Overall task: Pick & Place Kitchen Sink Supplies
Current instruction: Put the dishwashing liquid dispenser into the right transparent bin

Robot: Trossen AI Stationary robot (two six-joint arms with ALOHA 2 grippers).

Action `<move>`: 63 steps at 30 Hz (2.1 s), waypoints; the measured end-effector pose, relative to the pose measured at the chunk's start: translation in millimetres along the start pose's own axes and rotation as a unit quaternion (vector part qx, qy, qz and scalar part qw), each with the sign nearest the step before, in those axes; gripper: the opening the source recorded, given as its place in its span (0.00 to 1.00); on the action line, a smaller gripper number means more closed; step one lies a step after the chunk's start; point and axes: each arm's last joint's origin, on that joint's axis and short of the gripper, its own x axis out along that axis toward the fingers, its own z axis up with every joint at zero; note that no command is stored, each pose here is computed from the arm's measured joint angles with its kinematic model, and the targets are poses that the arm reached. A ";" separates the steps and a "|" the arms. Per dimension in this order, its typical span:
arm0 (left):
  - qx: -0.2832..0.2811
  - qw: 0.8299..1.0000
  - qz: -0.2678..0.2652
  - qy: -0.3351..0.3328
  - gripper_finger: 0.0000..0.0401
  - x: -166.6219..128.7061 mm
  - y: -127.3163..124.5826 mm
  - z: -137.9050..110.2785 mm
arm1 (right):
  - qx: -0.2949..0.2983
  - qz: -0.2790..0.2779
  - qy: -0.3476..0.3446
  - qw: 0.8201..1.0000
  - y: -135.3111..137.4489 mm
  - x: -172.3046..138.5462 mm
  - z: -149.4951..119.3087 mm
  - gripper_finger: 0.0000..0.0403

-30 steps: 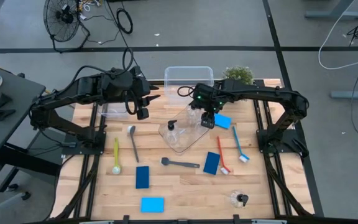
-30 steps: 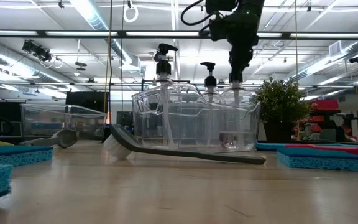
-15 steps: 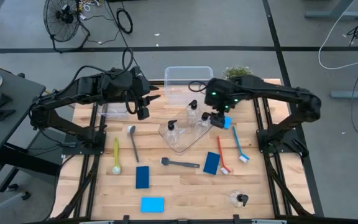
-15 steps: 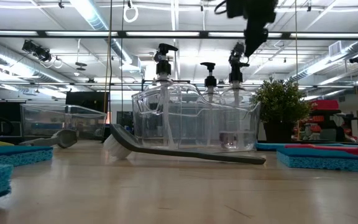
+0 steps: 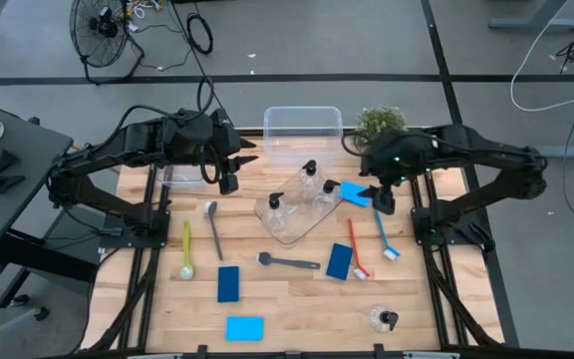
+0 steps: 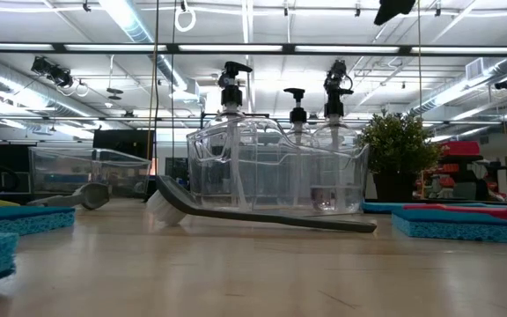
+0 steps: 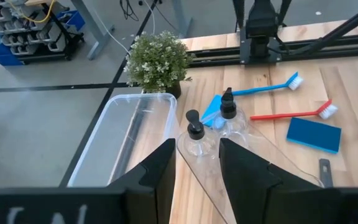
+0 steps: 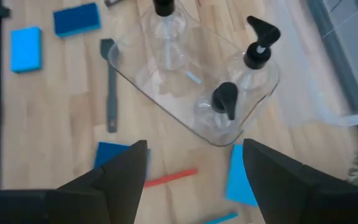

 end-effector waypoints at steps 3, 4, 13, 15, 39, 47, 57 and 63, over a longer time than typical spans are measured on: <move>0.000 1.000 0.000 0.000 0.32 0.0 0.0 0.0 | 0.022 0.016 -0.004 1.000 2.6 -3.7 -1.9 0.66; 0.000 1.000 0.000 0.000 0.32 0.0 0.0 0.0 | 0.022 0.017 -0.005 1.000 2.8 -3.8 -1.7 0.66; -0.018 1.000 0.000 0.000 0.32 0.0 0.1 -0.1 | 0.028 0.085 0.018 0.996 6.7 -3.6 -3.9 0.66; -0.030 1.000 -0.007 -0.001 0.32 0.0 -0.3 0.0 | 0.034 0.104 0.026 0.994 9.0 -3.9 -5.0 0.66; -0.060 0.996 -0.070 -0.002 0.32 -0.1 -4.1 -0.5 | -0.084 0.194 0.132 0.969 94.2 20.0 -50.4 0.66; -0.058 0.996 -0.070 0.002 0.32 -0.1 -4.2 -1.2 | -0.075 0.248 0.185 0.948 114.9 46.6 -75.0 0.66; -0.047 0.996 -0.070 0.005 0.32 -0.1 -4.3 -1.9 | -0.083 0.287 0.185 0.936 132.7 41.7 -83.1 0.66; -0.046 0.996 -0.070 0.005 0.32 -0.1 -4.3 -2.0 | -0.086 0.309 0.191 0.928 143.2 36.4 -89.2 0.66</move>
